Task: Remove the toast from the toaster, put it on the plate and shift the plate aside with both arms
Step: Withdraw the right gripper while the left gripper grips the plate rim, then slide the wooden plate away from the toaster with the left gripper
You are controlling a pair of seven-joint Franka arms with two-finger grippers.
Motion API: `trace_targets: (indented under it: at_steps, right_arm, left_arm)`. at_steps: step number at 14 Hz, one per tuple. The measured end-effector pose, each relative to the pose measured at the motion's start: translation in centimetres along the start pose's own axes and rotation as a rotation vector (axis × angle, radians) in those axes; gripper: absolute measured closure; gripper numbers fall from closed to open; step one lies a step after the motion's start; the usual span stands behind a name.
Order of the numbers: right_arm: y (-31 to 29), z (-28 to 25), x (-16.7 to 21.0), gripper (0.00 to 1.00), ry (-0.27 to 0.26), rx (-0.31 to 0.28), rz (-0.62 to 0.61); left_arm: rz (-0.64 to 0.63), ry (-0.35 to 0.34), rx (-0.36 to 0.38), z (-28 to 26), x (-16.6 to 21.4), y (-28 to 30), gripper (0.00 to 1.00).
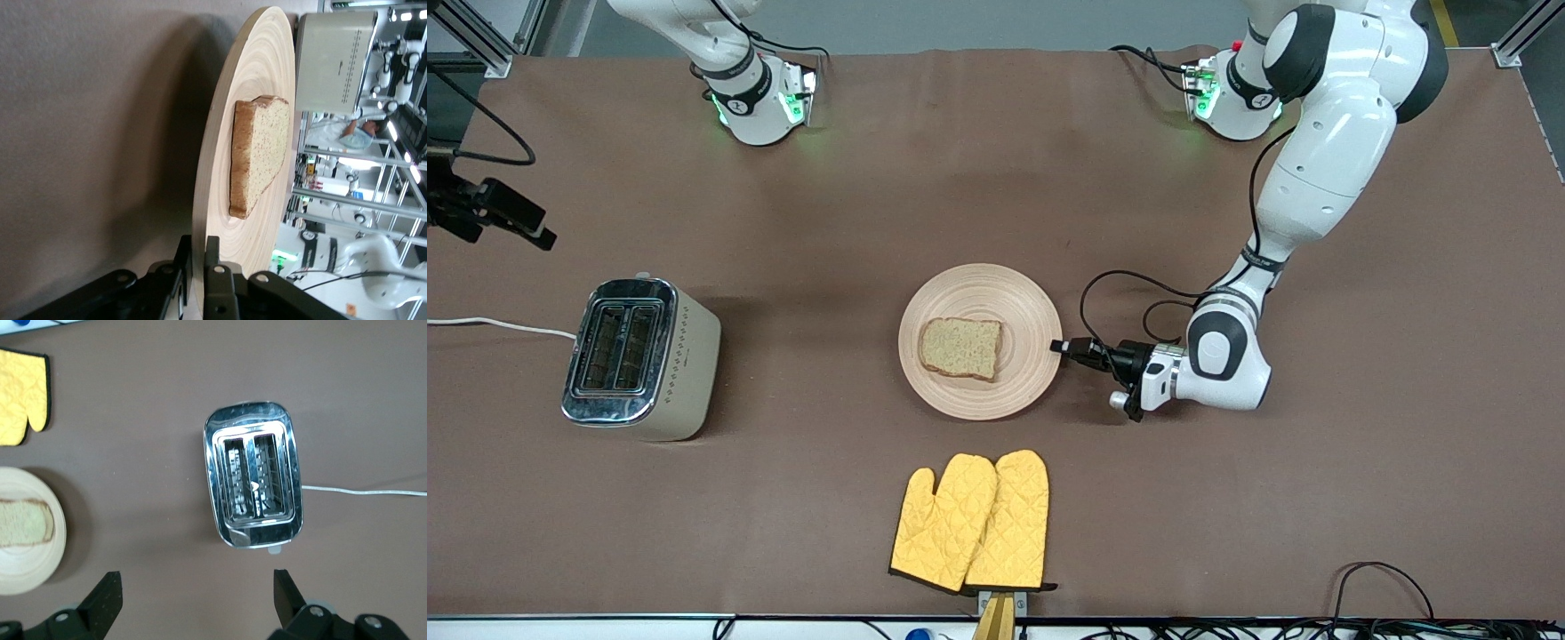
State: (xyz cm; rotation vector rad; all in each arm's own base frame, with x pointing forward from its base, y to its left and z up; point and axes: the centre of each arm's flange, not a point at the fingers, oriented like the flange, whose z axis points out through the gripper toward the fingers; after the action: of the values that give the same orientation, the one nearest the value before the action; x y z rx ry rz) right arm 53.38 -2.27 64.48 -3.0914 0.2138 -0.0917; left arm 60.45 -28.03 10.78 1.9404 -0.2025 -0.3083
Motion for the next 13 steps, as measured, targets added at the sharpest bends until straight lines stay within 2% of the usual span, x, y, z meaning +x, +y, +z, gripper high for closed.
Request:
trace_targets:
  at_steps: [3, 7, 9, 13]
  right_arm:
    - [-0.6, -0.7, -0.6, 0.00, 0.006, -0.020, -0.016]
    - [0.2, -0.5, -0.5, 0.00, 0.002, -0.024, -0.003]
    - [0.3, -0.4, -0.5, 0.00, 0.001, -0.026, -0.007]
    - [-0.2, -0.3, -0.6, 0.00, 0.000, -0.027, -0.025]
  left_arm:
    - [-0.062, 0.024, 0.021, -2.7, 1.1, 4.4, 0.90]
    - [-0.045, 0.054, 0.114, -10.6, 2.3, 9.0, 0.90]
    - [-0.022, 0.064, 0.145, -16.0, 2.4, 9.2, 0.90]
    - [-0.050, 0.109, 0.221, -26.1, 0.8, 5.3, 0.90]
